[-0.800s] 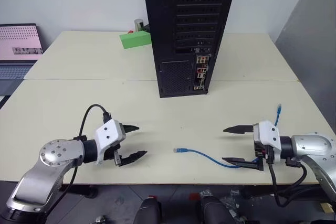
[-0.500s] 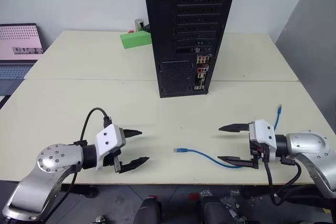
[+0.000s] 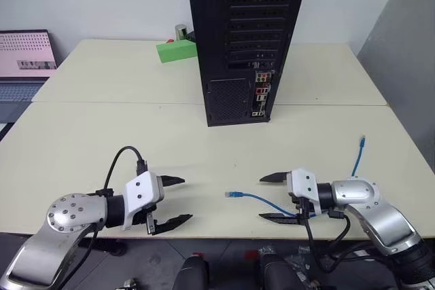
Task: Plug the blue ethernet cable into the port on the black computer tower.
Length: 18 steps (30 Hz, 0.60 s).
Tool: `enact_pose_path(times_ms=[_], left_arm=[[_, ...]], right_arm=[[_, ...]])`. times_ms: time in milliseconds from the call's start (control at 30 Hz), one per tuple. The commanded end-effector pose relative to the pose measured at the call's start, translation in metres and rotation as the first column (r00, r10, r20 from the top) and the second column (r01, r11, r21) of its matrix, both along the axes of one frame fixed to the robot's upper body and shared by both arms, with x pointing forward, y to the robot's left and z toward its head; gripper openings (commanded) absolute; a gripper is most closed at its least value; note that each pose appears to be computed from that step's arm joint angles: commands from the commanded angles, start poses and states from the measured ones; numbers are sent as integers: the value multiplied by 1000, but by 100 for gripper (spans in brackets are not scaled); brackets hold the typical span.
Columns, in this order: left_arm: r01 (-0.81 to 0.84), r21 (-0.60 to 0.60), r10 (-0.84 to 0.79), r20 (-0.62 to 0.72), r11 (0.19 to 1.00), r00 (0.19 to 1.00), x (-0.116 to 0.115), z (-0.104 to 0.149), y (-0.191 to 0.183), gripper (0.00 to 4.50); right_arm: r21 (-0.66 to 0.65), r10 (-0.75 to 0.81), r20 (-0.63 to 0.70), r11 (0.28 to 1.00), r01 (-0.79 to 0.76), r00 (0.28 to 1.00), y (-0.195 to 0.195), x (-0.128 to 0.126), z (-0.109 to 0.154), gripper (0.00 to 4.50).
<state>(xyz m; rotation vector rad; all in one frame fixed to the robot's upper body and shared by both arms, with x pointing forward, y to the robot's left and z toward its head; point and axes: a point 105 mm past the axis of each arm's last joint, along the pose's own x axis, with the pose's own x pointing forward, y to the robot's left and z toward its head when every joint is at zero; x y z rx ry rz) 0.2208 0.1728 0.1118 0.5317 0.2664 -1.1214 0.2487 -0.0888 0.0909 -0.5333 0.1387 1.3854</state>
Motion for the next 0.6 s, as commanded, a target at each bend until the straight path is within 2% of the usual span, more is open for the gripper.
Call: enact_pose_path(times_ms=[33,333,433,600], left_arm=[[60,-14,-59,21,998,998,-5,8,-7,450],[65,-5,-65,28,998,998,-2,6,-10,450],[60,-9,-60,37,998,998,0,6,-9,450],[62,-43,-61,24,997,998,0,6,-8,450]], right_arm=[[-8,26,53,1000,-26,998,14,4,0,440],[-15,-8,19,1000,8,1000,30,15,-20,440],[-32,-32,17,999,32,999,30,20,-23,392],[-76,-42,59,996,47,997,28,23,-27,267]])
